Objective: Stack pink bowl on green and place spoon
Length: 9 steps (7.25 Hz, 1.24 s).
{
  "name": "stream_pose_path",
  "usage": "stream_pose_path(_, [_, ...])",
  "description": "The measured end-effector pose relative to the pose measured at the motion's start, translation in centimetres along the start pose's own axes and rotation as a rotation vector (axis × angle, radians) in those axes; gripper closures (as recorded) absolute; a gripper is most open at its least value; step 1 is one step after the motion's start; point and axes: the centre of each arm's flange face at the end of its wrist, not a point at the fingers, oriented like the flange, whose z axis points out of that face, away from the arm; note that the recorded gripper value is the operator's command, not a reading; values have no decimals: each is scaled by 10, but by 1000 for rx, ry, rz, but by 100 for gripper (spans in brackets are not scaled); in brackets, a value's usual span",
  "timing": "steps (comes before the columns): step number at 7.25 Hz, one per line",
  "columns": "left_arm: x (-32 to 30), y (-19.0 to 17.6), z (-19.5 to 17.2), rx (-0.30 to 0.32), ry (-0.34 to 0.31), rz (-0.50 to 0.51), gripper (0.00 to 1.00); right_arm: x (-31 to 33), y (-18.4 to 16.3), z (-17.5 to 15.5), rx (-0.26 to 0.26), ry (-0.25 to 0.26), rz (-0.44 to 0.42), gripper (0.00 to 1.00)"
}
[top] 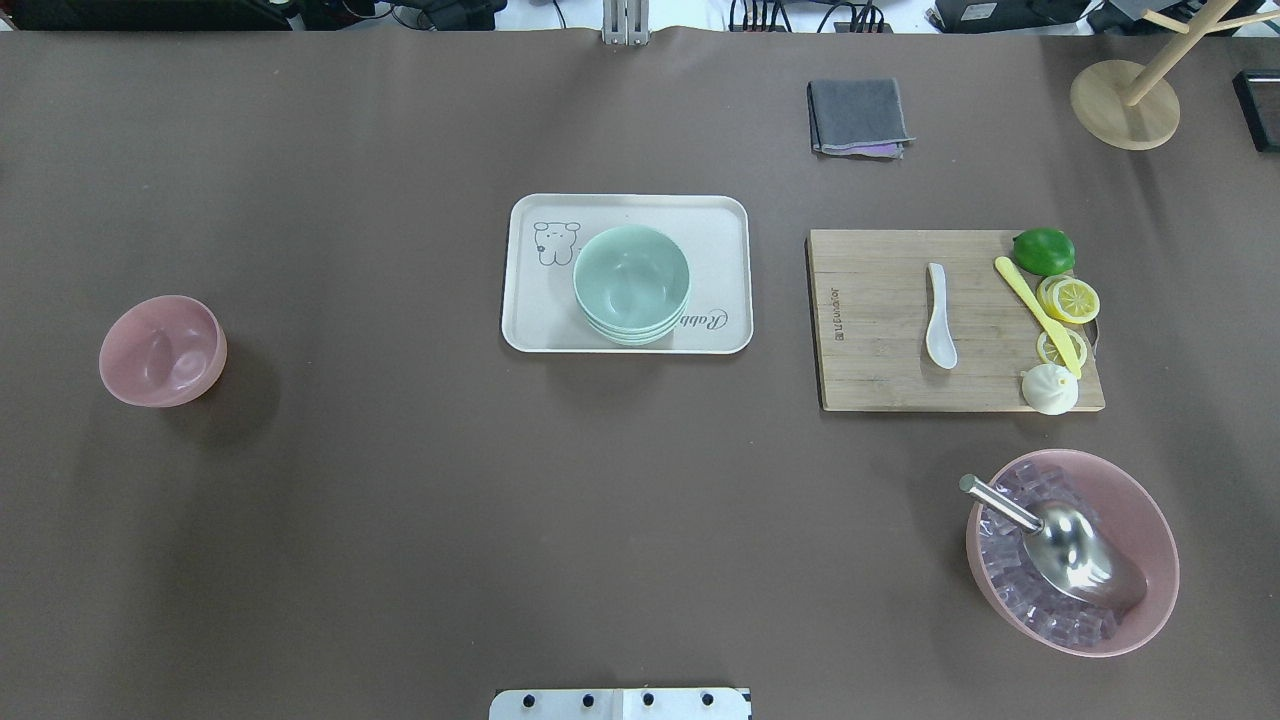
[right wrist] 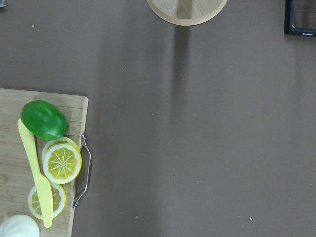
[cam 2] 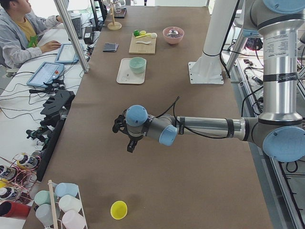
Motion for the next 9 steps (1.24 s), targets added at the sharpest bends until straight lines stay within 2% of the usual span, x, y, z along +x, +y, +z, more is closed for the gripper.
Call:
stream_pose_path(2, [39,-29,30,-38,14,-49,2,-3,0,1,-4,-9,-3,0])
stream_pose_path(3, [66,-44,56,-65,-8,-63,2,-10,-2,6,-13,-14,-14,0])
stream_pose_path(4, [88,-54,81,-85,-43,-68,5,-21,-4,13,-26,-18,-26,0])
stream_pose_path(5, [102,-58,104,-104,-60,-68,15,-32,-7,21,-38,-22,-31,0])
stream_pose_path(6, [108,-57,124,-121,-63,-60,41,-41,-9,26,-47,-25,-37,0])
stream_pose_path(7, [109,-54,139,-135,-60,-52,77,-49,-11,29,-52,-28,-38,0])
stream_pose_path(8, [108,-51,147,-144,-56,-48,100,-57,-13,31,-55,-32,-37,0])
stream_pose_path(9, [108,-50,151,-149,-53,-45,100,-67,-17,32,-55,-36,-39,0])
